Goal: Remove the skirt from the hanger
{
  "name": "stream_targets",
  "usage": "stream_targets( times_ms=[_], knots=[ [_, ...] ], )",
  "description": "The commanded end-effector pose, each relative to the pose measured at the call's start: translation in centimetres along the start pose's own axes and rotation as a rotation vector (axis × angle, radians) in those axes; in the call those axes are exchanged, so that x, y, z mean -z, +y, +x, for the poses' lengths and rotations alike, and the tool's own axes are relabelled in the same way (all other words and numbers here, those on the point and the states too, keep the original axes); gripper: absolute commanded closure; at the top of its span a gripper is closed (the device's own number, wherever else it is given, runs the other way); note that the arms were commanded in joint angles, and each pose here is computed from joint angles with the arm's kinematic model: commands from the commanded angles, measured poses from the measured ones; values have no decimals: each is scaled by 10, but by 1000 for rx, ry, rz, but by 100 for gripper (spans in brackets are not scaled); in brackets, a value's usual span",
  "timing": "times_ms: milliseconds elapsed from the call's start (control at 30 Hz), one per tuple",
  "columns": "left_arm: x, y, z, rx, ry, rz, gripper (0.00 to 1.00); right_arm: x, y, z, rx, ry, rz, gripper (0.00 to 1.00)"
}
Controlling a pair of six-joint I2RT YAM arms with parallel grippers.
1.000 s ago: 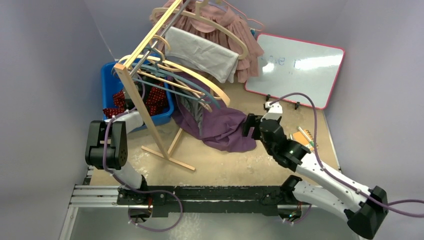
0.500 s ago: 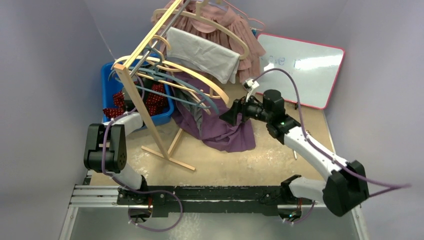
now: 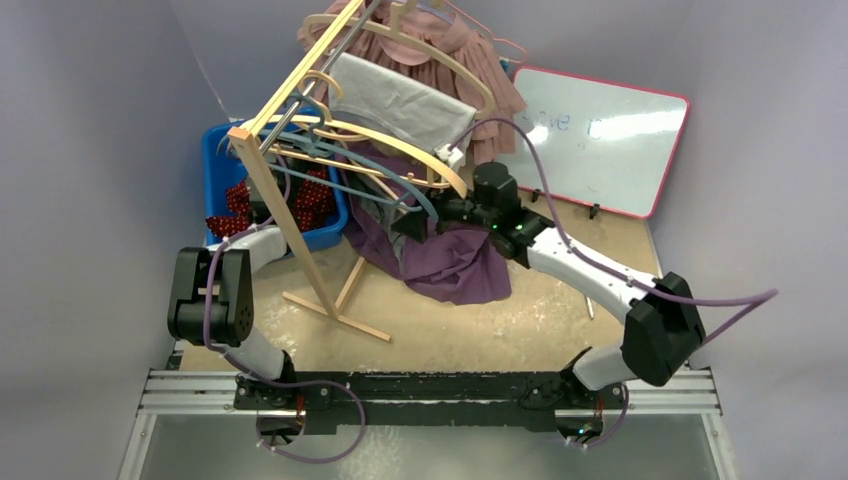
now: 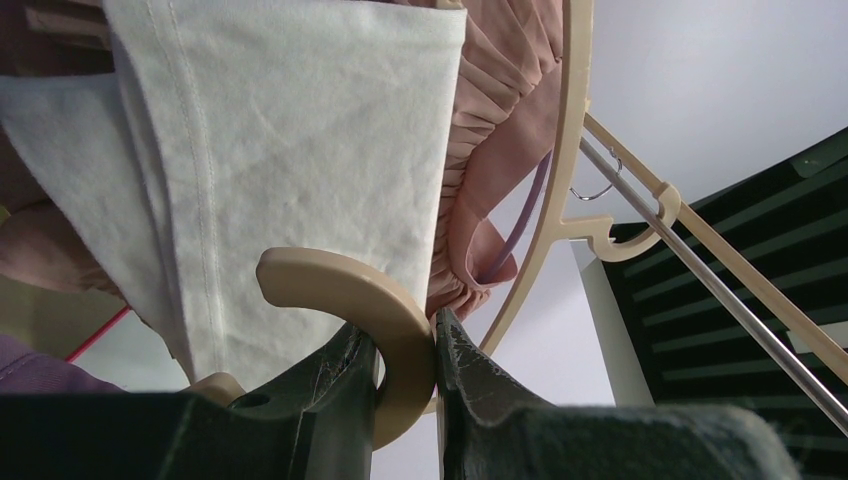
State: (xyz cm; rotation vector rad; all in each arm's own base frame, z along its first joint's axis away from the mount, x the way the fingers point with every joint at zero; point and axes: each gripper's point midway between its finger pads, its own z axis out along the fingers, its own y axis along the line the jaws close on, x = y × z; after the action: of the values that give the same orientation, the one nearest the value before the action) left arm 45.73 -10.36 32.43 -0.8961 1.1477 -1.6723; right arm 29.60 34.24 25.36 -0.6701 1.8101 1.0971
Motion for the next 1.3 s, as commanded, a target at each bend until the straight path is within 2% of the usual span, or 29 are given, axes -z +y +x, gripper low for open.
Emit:
stream_targets(
  times_ms=[0, 200, 300, 433, 533, 667, 967, 1033, 1100, 1267],
  knots=[
    [2, -43, 9, -69, 16, 115, 100, -16, -10, -19, -21, -78, 102, 24],
    [1, -39, 18, -73, 51, 88, 100, -23, -16, -32, -2, -112, 131, 40],
    [3, -38, 19, -77, 57, 71, 100, -24, -17, -38, 24, -119, 133, 60],
    [7, -35, 23, -108, 65, 30, 99, -18, -15, -36, 39, -108, 133, 100],
    [9, -33, 23, -162, 64, 6, 84, -10, -9, -38, 27, -141, 119, 100],
    [11, -30, 24, -186, 68, -13, 75, 2, -8, -38, 32, -166, 137, 100],
    [22, -8, 27, -267, 91, -96, 27, 48, -18, -21, 92, -120, 275, 100],
    [24, -1, 26, -311, 100, -131, 22, 68, -15, -23, 112, -126, 306, 100],
    [27, 4, 26, -400, 117, -171, 20, 83, -19, -5, 135, -86, 330, 100],
    [47, 40, 13, -623, 147, -403, 15, 122, -28, 15, 156, -60, 428, 100]
  ],
)
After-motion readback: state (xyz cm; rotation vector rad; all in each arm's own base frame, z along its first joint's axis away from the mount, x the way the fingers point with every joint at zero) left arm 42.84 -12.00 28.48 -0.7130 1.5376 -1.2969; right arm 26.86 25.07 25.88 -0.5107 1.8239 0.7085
